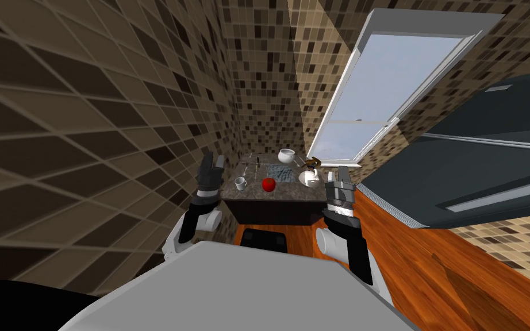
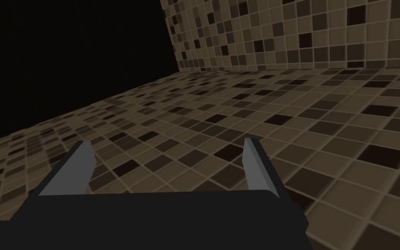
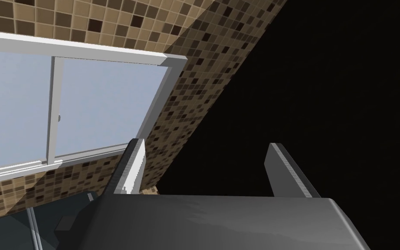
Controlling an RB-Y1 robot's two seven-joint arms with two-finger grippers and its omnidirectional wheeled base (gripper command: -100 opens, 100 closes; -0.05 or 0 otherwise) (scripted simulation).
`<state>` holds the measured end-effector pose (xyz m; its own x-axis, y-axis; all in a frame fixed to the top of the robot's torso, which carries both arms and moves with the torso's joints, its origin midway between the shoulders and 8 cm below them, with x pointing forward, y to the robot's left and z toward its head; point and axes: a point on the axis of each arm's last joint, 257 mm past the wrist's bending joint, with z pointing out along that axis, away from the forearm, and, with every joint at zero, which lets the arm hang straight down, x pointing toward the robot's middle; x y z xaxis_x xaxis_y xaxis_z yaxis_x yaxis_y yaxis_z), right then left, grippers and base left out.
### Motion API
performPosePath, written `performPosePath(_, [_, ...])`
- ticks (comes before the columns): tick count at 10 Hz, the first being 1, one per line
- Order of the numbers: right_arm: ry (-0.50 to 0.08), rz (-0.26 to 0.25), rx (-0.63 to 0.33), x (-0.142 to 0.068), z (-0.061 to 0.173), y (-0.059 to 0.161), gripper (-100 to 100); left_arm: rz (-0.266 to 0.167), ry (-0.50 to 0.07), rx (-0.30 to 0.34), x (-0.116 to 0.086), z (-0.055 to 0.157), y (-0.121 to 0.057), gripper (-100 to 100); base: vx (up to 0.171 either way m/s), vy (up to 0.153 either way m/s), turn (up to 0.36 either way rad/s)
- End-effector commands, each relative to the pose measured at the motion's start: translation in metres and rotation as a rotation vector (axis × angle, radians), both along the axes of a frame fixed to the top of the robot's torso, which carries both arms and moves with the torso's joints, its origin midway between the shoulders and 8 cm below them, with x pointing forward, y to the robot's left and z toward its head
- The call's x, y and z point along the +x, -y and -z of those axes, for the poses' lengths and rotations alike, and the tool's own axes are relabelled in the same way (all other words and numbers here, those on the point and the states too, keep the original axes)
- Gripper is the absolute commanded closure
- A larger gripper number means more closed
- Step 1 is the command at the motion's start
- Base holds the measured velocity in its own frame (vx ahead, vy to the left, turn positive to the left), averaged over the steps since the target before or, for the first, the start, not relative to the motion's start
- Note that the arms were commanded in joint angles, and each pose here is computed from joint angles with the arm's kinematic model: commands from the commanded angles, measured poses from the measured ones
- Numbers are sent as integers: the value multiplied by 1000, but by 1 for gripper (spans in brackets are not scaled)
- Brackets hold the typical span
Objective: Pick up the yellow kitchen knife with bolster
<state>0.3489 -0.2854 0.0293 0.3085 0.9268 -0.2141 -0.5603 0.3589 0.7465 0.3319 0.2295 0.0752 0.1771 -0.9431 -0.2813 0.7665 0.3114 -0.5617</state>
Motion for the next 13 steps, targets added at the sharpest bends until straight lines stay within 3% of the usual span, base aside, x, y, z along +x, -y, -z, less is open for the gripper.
performPosePath(1, [0, 0, 0, 0, 0, 0, 0, 26, -16, 12, 5, 3, 6, -100, -31, -19, -19])
performPosePath(3, [0, 0, 0, 0, 0, 0, 0, 109, -66, 26, 27, 16, 27, -100, -35, -22, -73])
performPosePath(4, [0, 0, 0, 0, 0, 0, 0, 114, -65, 41, 27, 16, 29, -100, -33, -21, -29])
performPosePath(5, [0, 0, 0, 0, 0, 0, 0, 157, -94, 51, 38, 24, 41, -100, -29, -21, -57])
performPosePath(6, [0, 0, 0, 0, 0, 0, 0, 159, -96, 61, 38, 24, 41, -100, -24, -17, -40])
performPosePath(7, [0, 0, 0, 0, 0, 0, 0, 201, -129, 74, 50, 33, 53, -100, -30, -20, -80])
performPosePath(8, [0, 0, 0, 0, 0, 0, 0, 202, -131, 85, 50, 34, 54, -100, -27, -13, -36])
performPosePath(9, [0, 0, 0, 0, 0, 0, 0, 242, -169, 100, 63, 45, 66, -100, -32, -12, -85])
performPosePath(10, [0, 0, 0, 0, 0, 0, 0, 243, -172, 113, 62, 46, 66, -100, -25, -11, -46])
performPosePath(11, [0, 0, 0, 0, 0, 0, 0, 278, -215, 130, 75, 58, 78, -100, -26, -22, -69])
performPosePath(12, [0, 0, 0, 0, 0, 0, 0, 279, -218, 146, 75, 59, 78, -100, -24, -16, -52])
performPosePath(13, [0, 0, 0, 0, 0, 0, 0, 308, -269, 167, 88, 75, 87, -100, -27, -15, -106])
